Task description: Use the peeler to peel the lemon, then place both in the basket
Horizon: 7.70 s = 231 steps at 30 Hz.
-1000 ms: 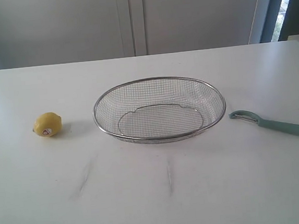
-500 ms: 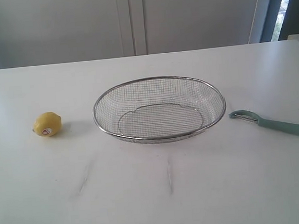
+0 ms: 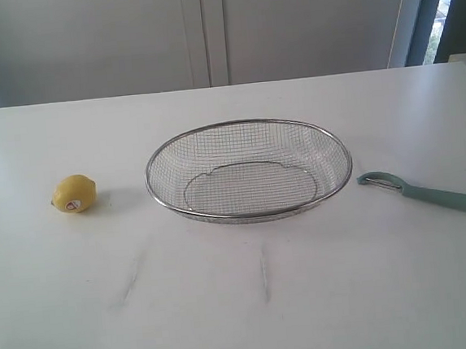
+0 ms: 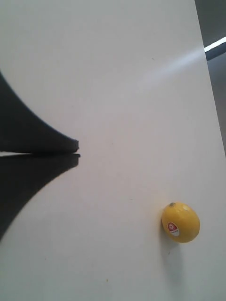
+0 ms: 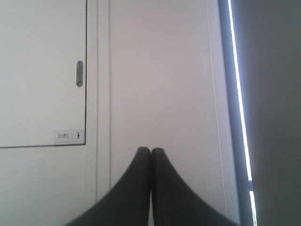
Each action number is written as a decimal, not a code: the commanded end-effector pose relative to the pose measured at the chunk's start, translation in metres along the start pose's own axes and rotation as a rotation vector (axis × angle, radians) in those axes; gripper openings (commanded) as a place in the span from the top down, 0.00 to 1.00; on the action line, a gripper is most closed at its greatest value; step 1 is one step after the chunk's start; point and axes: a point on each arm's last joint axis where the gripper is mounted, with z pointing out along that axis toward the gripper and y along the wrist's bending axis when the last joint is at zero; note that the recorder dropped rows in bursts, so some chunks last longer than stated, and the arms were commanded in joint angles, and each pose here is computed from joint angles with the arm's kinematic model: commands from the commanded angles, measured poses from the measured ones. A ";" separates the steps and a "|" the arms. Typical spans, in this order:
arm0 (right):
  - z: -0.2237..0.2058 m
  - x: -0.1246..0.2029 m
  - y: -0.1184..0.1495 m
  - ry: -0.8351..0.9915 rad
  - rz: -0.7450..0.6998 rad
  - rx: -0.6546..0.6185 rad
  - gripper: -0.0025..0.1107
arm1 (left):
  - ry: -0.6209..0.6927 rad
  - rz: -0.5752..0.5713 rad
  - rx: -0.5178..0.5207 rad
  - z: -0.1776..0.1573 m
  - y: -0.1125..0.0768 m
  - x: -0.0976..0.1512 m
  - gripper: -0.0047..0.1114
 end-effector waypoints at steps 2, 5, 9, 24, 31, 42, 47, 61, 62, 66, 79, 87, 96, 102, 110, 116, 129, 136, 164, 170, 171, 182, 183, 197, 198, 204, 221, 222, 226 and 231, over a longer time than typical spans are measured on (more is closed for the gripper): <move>-0.001 -0.006 0.000 -0.082 0.005 -0.005 0.98 | -0.010 -0.008 -0.003 -0.001 0.000 -0.001 0.95; -0.002 -0.008 0.000 -0.101 0.007 -0.006 0.98 | -0.010 -0.008 -0.003 -0.001 0.000 -0.001 0.95; -0.002 -0.009 0.000 -0.111 0.009 -0.005 0.98 | -0.010 -0.008 -0.003 -0.001 0.000 -0.001 0.95; 0.005 -0.043 -0.008 -0.216 -0.024 0.108 0.98 | -0.010 -0.008 -0.003 -0.001 0.000 -0.001 0.95; 0.023 -0.040 -0.008 -0.112 -0.001 0.106 0.98 | -0.010 -0.008 -0.003 -0.001 0.000 -0.001 0.95; 0.067 -0.020 -0.003 0.318 0.089 0.084 0.98 | -0.010 -0.008 -0.003 -0.001 0.000 -0.001 0.95; 0.084 -0.016 0.001 0.527 0.116 0.066 0.98 | -0.010 -0.008 -0.003 -0.001 0.000 -0.001 0.95; 0.167 -0.005 0.011 1.686 0.011 -0.067 0.98 | -0.010 -0.008 -0.003 -0.001 0.000 -0.001 0.95; 0.171 -0.007 0.011 1.667 -0.033 -0.111 0.98 | -0.010 -0.008 -0.003 -0.001 0.000 -0.001 0.95; 0.177 -0.011 0.008 1.658 -0.115 -0.134 0.98 | -0.010 -0.008 -0.003 -0.001 0.000 -0.001 0.95; 0.215 0.054 0.001 1.846 -0.128 -0.131 0.98 | -0.010 -0.008 -0.003 -0.001 0.000 -0.001 0.95; 0.224 0.092 -0.002 1.944 -0.200 -0.250 0.98 | -0.010 -0.008 -0.003 -0.001 0.000 -0.001 0.95; 0.230 0.102 -0.007 1.877 -0.406 -0.418 0.98 | -0.010 -0.008 -0.003 -0.001 0.000 -0.001 0.95; 0.233 0.103 -0.008 1.797 -0.591 -0.627 0.98 | -0.010 -0.008 -0.003 -0.001 0.000 -0.001 0.95; 0.236 0.105 -0.008 1.730 -0.706 -0.762 0.91 | -0.010 -0.008 -0.003 -0.001 0.000 -0.001 0.95; 0.239 0.107 -0.009 1.677 -0.733 -0.749 0.59 | -0.010 -0.008 -0.003 -0.001 0.000 -0.001 0.95; 0.225 0.136 -0.014 1.619 -0.934 -0.947 0.44 | -0.010 -0.008 -0.003 -0.001 0.000 -0.001 0.95; 0.224 0.170 -0.016 1.657 -0.896 -0.926 0.44 | -0.010 -0.008 -0.003 -0.001 0.000 -0.001 0.95; 0.234 0.201 -0.019 1.544 -0.987 -0.895 0.44 | -0.010 -0.008 -0.003 -0.001 0.000 -0.001 0.95; 0.237 0.211 -0.019 1.529 -0.946 -0.828 0.44 | -0.010 -0.008 -0.003 -0.001 0.000 -0.001 0.95; 0.237 0.213 -0.019 1.531 -0.935 -0.815 0.44 | -0.010 -0.008 -0.003 -0.001 0.000 -0.001 0.95; 0.243 0.218 -0.019 1.469 -0.932 -0.758 0.47 | -0.010 -0.008 -0.003 -0.001 0.000 -0.001 0.95; 0.243 0.218 -0.019 1.473 -0.921 -0.747 0.48 | -0.010 -0.008 -0.003 -0.001 0.000 -0.001 0.95; 0.256 0.211 -0.020 1.493 -0.863 -0.642 0.93 | -0.010 -0.008 -0.003 -0.001 0.000 -0.001 0.95; 0.261 0.209 -0.021 1.482 -0.860 -0.629 0.98 | -0.010 -0.008 -0.003 -0.001 0.000 -0.001 0.95; 0.279 0.197 -0.037 1.596 -0.654 -0.547 0.98 | -0.010 -0.008 -0.003 -0.001 0.000 -0.001 0.95; 0.263 0.221 -0.052 1.799 -0.596 -0.915 0.81 | -0.010 -0.008 -0.003 -0.001 0.000 -0.001 0.95; 0.263 0.222 -0.052 1.801 -0.595 -0.916 0.78 | -0.010 -0.008 -0.003 -0.001 0.000 -0.001 0.95; 0.261 0.229 -0.053 1.815 -0.586 -0.923 0.61 | -0.010 -0.008 -0.003 -0.001 0.000 -0.001 0.95; 0.260 0.235 -0.054 1.820 -0.586 -0.901 0.40 | -0.010 -0.008 -0.003 -0.001 0.000 -0.001 0.95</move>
